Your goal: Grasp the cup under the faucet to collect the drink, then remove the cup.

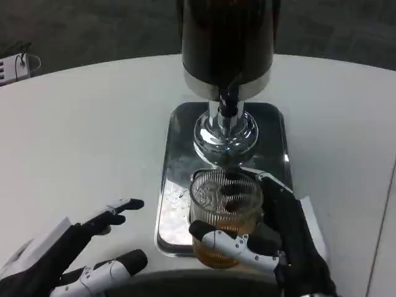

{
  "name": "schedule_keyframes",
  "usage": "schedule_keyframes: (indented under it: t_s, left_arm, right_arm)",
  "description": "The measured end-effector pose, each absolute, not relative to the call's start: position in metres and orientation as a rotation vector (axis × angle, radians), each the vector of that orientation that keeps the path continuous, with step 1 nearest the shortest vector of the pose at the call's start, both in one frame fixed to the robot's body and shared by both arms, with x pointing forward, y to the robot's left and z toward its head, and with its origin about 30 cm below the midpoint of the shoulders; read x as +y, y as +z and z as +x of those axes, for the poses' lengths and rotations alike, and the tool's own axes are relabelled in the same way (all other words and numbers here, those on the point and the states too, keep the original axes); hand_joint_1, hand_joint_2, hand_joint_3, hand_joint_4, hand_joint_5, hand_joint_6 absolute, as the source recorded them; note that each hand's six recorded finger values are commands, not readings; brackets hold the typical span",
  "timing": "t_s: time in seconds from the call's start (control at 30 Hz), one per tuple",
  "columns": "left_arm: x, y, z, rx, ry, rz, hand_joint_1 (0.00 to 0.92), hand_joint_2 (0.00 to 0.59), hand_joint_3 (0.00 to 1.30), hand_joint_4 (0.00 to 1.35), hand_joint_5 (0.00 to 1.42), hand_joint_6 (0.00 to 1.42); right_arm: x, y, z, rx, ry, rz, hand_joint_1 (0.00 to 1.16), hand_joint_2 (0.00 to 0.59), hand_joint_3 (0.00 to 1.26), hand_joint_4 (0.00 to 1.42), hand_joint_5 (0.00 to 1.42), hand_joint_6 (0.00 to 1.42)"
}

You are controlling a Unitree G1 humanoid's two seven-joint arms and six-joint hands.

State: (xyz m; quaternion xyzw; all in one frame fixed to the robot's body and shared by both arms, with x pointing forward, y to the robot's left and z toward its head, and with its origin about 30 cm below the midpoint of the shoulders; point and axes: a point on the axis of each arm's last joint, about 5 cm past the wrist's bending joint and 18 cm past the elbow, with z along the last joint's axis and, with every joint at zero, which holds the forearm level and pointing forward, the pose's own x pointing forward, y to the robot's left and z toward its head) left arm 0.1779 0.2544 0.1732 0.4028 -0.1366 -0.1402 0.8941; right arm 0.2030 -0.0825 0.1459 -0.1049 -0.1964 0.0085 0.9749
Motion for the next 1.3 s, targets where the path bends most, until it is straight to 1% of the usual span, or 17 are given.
schedule_keyframes:
  t_s: [0.17,0.37,0.47,0.57,0.7,0.83,1.03,1.17,1.3]
  left_arm:
    - [0.252,0.176,0.18,-0.308,-0.298,0.866,0.0,0.039,0.18,0.08,0.14,0.18]
    - [0.247,0.177,0.181,-0.33,-0.322,0.873,0.0,0.04,0.18,0.07,0.13,0.17]
    - [0.244,0.18,0.18,-0.36,-0.334,0.882,0.0,0.041,0.13,0.04,0.1,0.14]
    - [0.24,0.184,0.18,-0.383,-0.346,0.926,0.0,0.035,0.1,0.01,0.09,0.12]
    - [0.233,0.191,0.176,-0.427,-0.357,0.983,0.0,0.03,0.07,0.0,0.05,0.08]
    - [0.228,0.196,0.173,-0.457,-0.362,1.046,0.0,0.03,0.04,0.0,0.01,0.05]
    - [0.224,0.2,0.168,-0.474,-0.368,1.107,0.0,0.037,0.0,0.0,0.0,0.03]
    - [0.22,0.203,0.162,-0.475,-0.363,1.166,0.0,0.04,0.0,0.0,0.0,0.0]
    - [0.218,0.206,0.158,-0.468,-0.349,1.207,0.0,0.041,0.0,0.0,0.0,0.0]
  right_arm:
    - [-0.093,0.157,0.187,-0.411,0.04,-0.21,1.03,0.195,1.01,1.25,1.42,1.42]
    - [-0.115,0.165,0.171,-0.406,0.075,-0.273,1.03,0.187,1.0,1.25,1.42,1.42]
    - [-0.123,0.168,0.165,-0.407,0.094,-0.302,1.03,0.182,1.0,1.25,1.42,1.42]
    - [-0.132,0.173,0.159,-0.424,0.108,-0.322,1.03,0.18,1.0,1.25,1.42,1.42]
    - [-0.142,0.184,0.155,-0.468,0.114,-0.351,1.04,0.177,1.0,1.25,1.42,1.42]
    - [-0.147,0.19,0.154,-0.493,0.106,-0.369,1.03,0.176,1.0,1.25,1.42,1.42]
    - [-0.151,0.196,0.155,-0.518,0.101,-0.375,1.03,0.174,1.0,1.25,1.42,1.42]
    - [-0.157,0.203,0.152,-0.555,0.092,-0.385,1.03,0.17,1.0,1.25,1.42,1.42]
    - [-0.16,0.208,0.15,-0.572,0.087,-0.396,1.03,0.168,1.0,1.25,1.42,1.42]
